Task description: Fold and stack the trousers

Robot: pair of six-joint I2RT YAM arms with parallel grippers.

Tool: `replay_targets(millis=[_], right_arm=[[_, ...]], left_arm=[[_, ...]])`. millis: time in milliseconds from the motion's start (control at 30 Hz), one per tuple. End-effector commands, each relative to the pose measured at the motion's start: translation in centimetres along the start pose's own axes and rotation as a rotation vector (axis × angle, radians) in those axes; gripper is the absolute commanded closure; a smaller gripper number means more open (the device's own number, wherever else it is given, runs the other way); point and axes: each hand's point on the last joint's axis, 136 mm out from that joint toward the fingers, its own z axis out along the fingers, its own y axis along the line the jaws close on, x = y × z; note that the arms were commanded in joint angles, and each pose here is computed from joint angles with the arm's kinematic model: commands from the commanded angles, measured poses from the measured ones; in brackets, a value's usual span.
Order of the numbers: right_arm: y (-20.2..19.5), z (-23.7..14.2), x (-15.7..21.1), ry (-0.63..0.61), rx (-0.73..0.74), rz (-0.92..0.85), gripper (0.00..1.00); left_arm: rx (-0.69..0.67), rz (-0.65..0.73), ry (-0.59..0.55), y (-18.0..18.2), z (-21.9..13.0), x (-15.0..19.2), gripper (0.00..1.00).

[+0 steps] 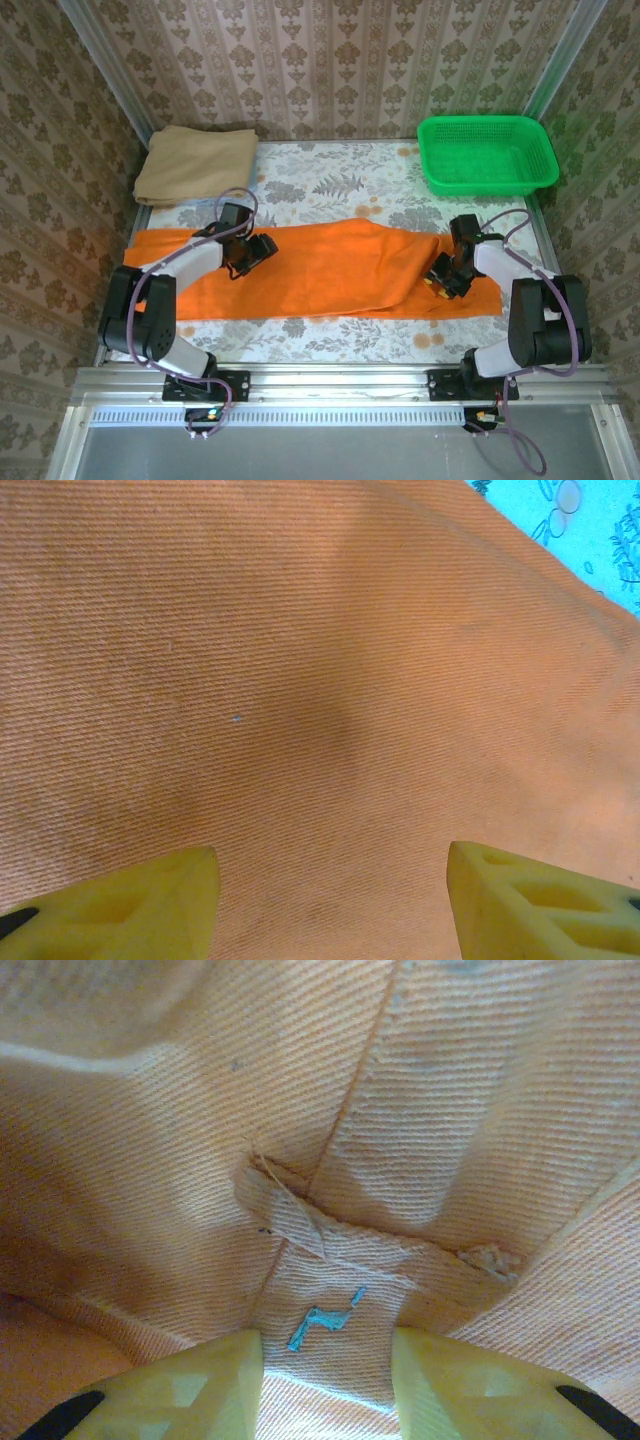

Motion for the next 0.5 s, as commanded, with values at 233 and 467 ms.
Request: replay_targets(millis=[233,467], right_arm=[[-2.6,-0.7,1.7,-0.032,0.058,-0.001,0.47],[0.7,-0.3,0.8,-0.021,-0.058,-0.004,0.54]], left_arm=[[-0.029,-0.056,0.031,1.8,2.3,1.3,0.38],[-0.034,-0.058,0.039,2.0,2.6,1.4,0.38]])
